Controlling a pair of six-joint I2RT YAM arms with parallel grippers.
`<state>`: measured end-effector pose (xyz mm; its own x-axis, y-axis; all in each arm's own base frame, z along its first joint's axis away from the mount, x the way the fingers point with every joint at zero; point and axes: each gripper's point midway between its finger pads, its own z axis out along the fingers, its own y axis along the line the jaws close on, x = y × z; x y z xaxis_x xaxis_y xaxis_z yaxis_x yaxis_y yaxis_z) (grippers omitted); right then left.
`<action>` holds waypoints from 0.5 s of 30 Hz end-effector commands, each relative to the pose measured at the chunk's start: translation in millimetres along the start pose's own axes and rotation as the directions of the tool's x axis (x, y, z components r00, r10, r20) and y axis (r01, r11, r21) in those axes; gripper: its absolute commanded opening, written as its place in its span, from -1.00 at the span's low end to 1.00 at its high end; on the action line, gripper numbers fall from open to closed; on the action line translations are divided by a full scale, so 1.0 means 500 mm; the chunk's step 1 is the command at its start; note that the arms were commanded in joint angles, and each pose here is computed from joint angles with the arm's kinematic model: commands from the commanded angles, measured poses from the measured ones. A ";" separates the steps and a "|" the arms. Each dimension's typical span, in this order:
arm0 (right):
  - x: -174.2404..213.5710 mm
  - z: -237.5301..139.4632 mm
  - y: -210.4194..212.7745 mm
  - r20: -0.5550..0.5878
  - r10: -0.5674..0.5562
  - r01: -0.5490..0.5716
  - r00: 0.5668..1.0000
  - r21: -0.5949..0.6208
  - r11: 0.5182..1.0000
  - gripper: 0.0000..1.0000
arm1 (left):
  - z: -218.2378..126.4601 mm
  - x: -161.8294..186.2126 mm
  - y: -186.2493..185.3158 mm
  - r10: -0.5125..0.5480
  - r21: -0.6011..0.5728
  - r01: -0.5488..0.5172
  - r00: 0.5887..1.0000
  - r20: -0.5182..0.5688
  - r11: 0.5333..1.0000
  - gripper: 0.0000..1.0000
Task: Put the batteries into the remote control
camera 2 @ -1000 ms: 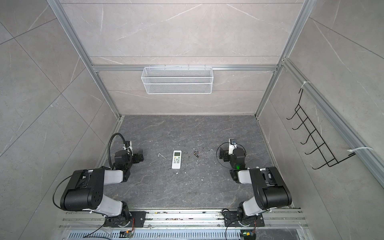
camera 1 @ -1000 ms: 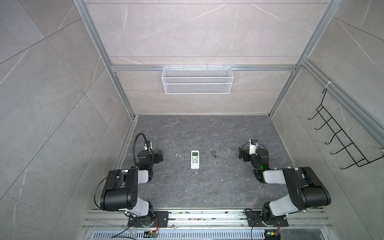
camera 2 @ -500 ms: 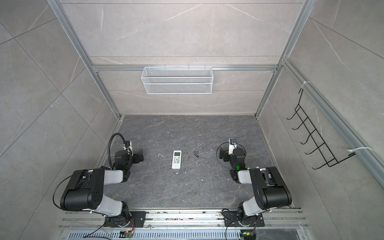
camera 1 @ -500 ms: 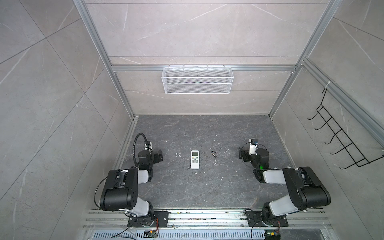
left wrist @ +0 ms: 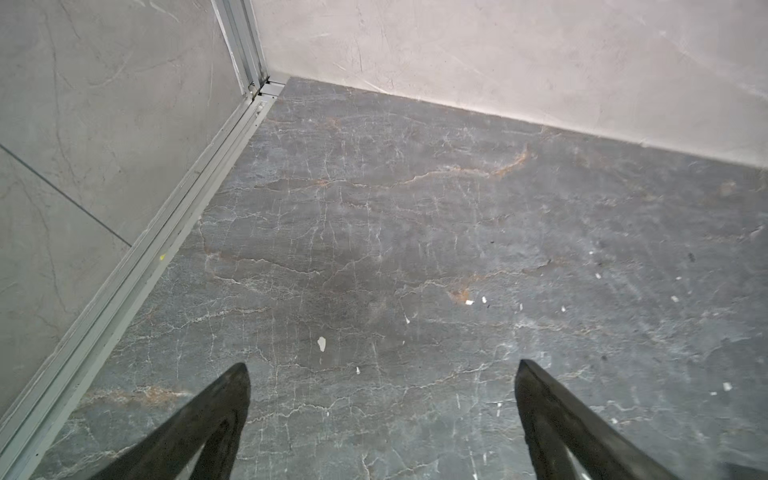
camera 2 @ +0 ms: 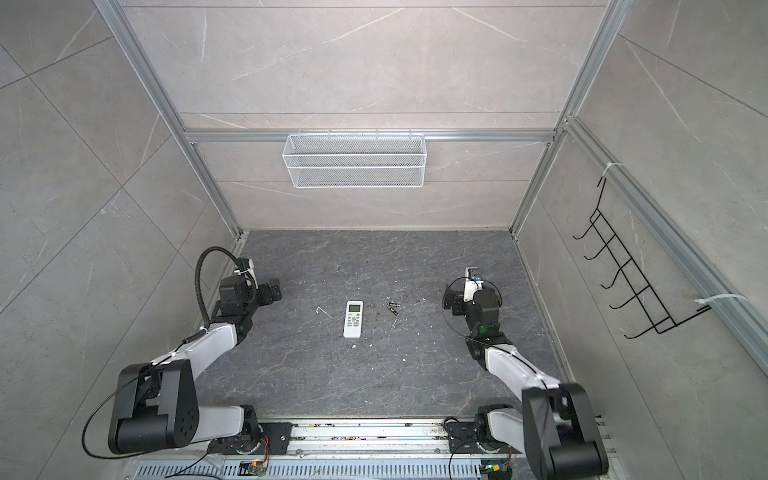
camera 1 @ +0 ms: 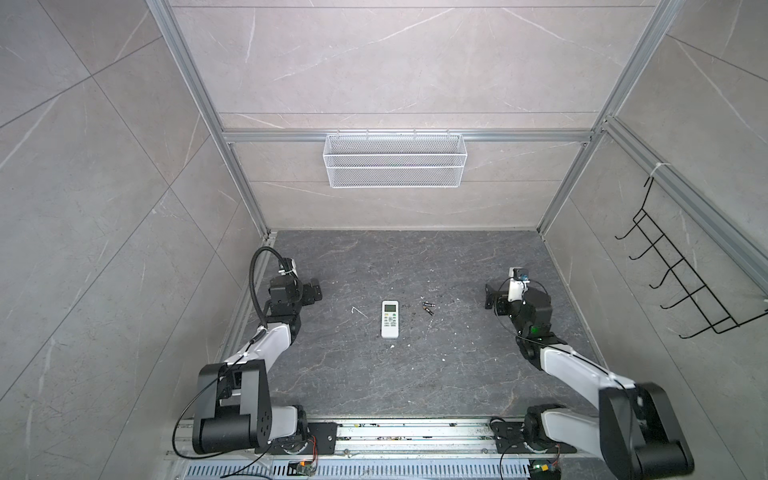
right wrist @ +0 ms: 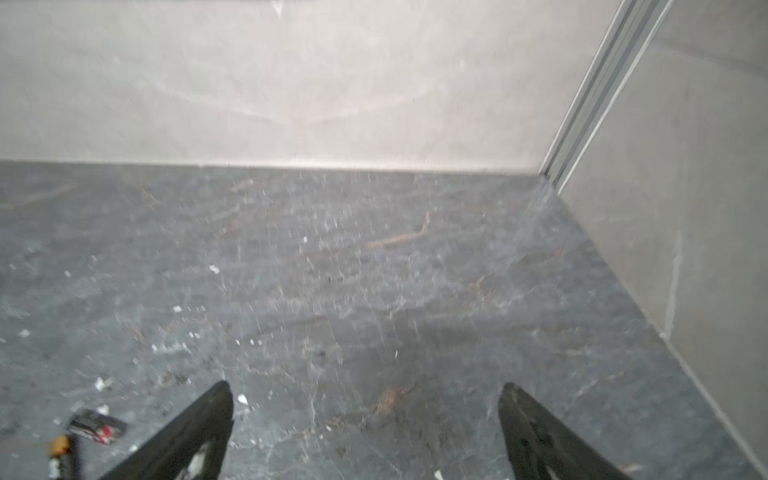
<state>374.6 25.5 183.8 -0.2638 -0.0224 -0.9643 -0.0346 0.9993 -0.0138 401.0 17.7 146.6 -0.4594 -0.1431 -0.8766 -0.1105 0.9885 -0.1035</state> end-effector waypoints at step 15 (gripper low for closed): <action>-0.068 -0.038 -0.051 -0.218 0.459 -0.396 0.861 0.278 0.875 0.98 | -0.172 0.005 -0.137 -0.241 0.342 0.283 0.957 -0.160 0.896 0.99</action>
<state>382.5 4.0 249.2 -0.3869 0.3772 -0.8414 0.2645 0.9196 0.2906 344.5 -39.1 177.2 -0.5693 -0.3642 -0.7370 -0.0065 0.8985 -0.4390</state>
